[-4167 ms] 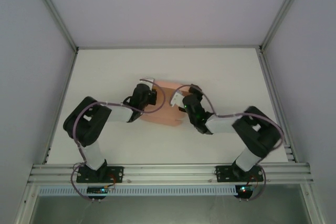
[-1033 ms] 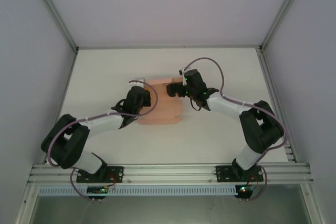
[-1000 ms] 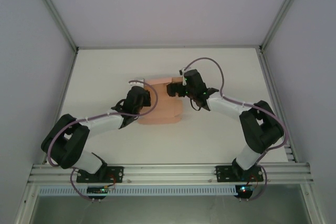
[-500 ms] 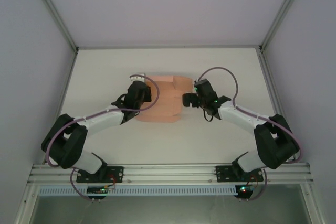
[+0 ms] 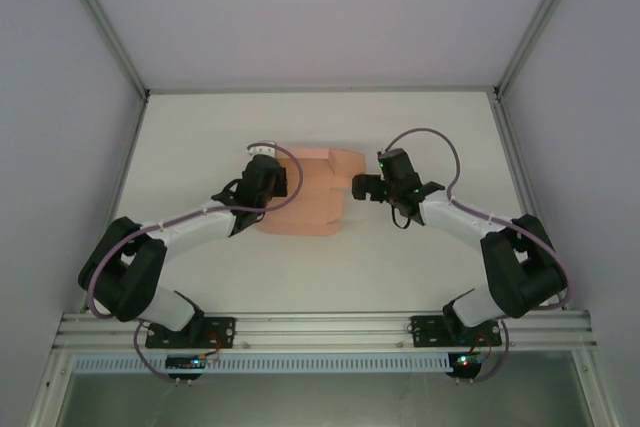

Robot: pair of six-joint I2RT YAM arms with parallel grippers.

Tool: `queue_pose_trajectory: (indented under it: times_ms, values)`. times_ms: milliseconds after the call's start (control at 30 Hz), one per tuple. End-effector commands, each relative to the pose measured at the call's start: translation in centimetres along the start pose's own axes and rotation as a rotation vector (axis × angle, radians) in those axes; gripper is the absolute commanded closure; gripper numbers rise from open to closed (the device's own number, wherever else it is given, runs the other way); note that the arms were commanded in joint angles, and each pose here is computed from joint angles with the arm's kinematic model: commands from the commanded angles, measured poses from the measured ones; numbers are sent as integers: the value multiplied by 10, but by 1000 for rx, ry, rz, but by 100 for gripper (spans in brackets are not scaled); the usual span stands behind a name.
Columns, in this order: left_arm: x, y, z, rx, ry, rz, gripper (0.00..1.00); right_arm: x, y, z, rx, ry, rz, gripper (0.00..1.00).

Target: Assemble paper box

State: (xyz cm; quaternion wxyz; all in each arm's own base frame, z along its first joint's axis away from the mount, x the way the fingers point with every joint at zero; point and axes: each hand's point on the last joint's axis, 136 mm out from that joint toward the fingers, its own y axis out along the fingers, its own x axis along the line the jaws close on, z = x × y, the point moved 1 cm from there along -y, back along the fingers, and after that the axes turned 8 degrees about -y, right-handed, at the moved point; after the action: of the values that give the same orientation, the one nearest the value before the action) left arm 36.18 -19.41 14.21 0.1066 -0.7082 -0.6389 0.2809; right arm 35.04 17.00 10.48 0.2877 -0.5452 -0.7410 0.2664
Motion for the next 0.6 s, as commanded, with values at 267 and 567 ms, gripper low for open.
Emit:
queue_pose_trajectory:
  times_ms: [267,567]
  values:
    - [-5,-8,-17,-30,-50,51,100,37,-5,-16,-15,-8,-287,9]
    - [-28,-34,-13,3,30,388,100,24,-21,-25,-38,85,-470,35]
